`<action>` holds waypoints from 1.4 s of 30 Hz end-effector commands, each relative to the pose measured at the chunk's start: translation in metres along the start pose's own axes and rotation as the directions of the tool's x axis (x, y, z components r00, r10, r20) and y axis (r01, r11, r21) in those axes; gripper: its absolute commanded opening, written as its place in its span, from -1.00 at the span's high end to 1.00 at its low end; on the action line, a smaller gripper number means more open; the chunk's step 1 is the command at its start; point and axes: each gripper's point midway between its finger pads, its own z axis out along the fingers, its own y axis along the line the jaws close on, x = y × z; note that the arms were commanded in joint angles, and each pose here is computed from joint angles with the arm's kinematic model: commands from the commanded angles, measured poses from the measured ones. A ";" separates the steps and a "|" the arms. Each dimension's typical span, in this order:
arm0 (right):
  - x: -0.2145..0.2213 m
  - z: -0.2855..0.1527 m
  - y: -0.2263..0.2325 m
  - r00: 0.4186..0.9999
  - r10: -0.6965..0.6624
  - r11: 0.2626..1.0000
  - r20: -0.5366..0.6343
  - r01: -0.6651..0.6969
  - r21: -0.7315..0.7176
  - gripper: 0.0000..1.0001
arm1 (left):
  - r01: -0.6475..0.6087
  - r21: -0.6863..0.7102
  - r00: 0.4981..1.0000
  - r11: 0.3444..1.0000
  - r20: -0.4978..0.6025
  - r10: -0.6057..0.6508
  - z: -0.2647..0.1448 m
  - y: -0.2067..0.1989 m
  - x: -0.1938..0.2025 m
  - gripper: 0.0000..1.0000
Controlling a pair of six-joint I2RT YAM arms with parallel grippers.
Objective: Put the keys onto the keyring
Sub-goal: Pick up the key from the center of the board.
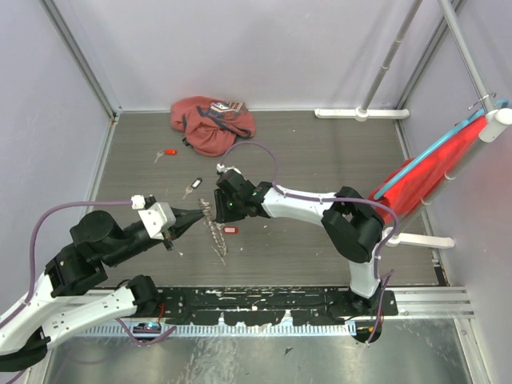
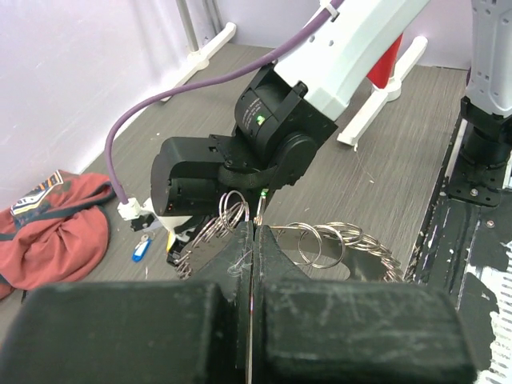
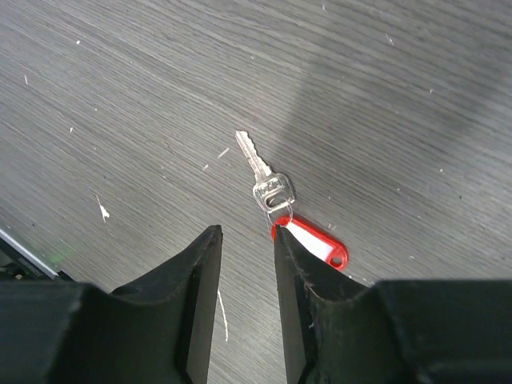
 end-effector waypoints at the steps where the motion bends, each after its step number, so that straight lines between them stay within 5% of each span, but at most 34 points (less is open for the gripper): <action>1: -0.019 -0.002 0.018 0.998 -0.058 0.997 0.033 0.059 -0.046 0.24 | -0.017 -0.026 0.998 1.000 0.067 0.019 0.000 0.006 -0.016 1.00; 42: 0.006 0.025 0.010 0.971 -0.202 0.977 -0.126 0.209 0.044 0.20 | -0.026 -0.008 0.997 1.000 0.075 0.026 0.001 0.003 -0.018 1.00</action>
